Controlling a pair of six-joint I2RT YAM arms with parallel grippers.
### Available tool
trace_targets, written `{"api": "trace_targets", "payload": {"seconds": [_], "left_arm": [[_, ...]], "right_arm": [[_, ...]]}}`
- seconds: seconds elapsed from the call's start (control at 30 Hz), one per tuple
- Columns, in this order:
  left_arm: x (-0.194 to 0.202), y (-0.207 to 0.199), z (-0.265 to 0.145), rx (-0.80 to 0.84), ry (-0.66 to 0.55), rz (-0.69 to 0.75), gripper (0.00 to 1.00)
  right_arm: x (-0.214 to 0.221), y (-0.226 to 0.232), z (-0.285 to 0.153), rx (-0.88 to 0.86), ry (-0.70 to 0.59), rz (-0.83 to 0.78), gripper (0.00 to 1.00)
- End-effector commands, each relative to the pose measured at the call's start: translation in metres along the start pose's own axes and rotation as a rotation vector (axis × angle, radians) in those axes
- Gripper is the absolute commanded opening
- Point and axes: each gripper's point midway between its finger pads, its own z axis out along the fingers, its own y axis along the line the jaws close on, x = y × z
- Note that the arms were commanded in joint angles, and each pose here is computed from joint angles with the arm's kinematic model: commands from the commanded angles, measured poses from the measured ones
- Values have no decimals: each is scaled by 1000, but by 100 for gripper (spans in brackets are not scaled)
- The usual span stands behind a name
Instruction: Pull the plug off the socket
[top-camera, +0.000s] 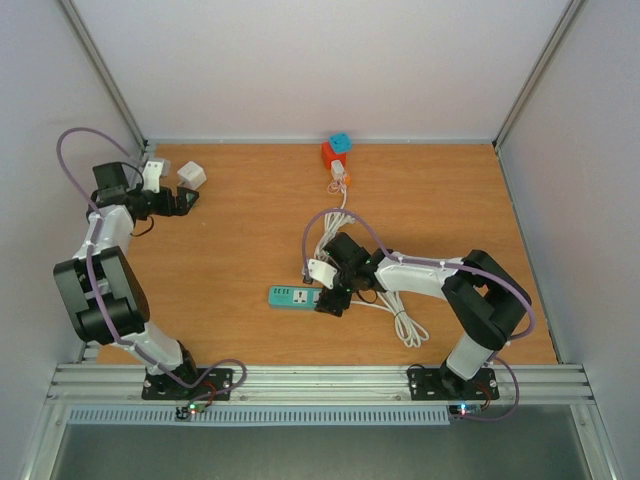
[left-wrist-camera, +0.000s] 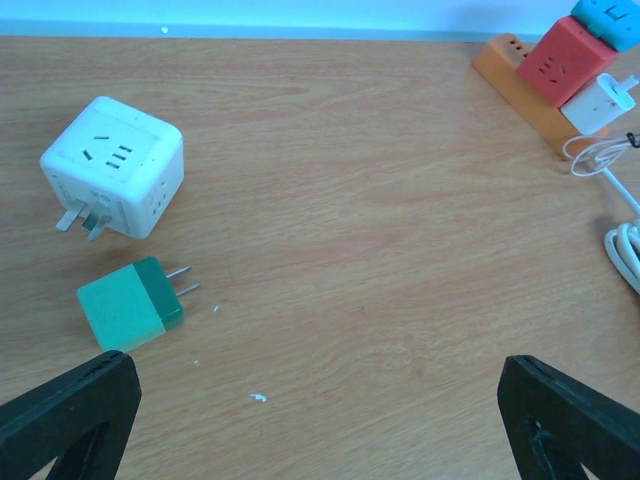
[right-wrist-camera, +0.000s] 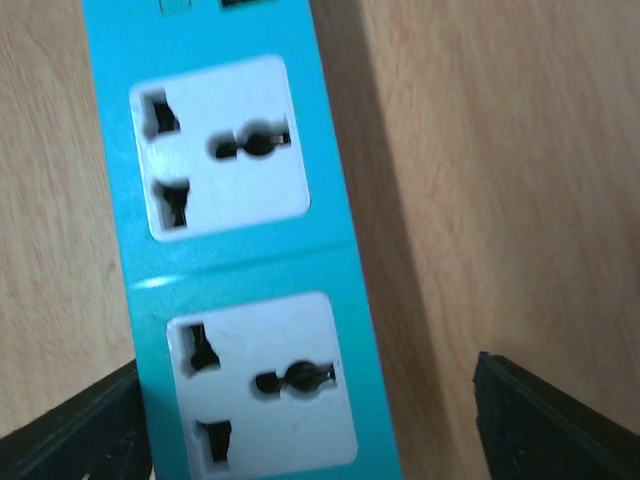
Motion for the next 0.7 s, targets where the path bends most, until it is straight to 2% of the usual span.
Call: {"api": "trace_targets", "payload": {"seconds": [0.0, 0.07, 0.13, 0.23, 0.37, 0.67], "left_arm": [[-11, -17, -11, 20, -37, 52, 100], [-11, -21, -14, 17, -44, 63, 100], [-12, -24, -17, 12, -52, 74, 100], [-12, -31, -21, 9, -61, 88, 100], [-10, -35, -25, 1, -61, 105, 100], [-8, -44, -31, 3, -67, 130, 100]], "right_arm": [[16, -4, -2, 30, 40, -22, 80], [20, -4, -5, 24, 38, -20, 72], [25, -4, -9, 15, 36, -17, 58], [29, -6, -14, 8, 30, -5, 47], [43, -16, -24, 10, 29, 22, 43], [97, -59, -52, 66, 75, 61, 40]]}}
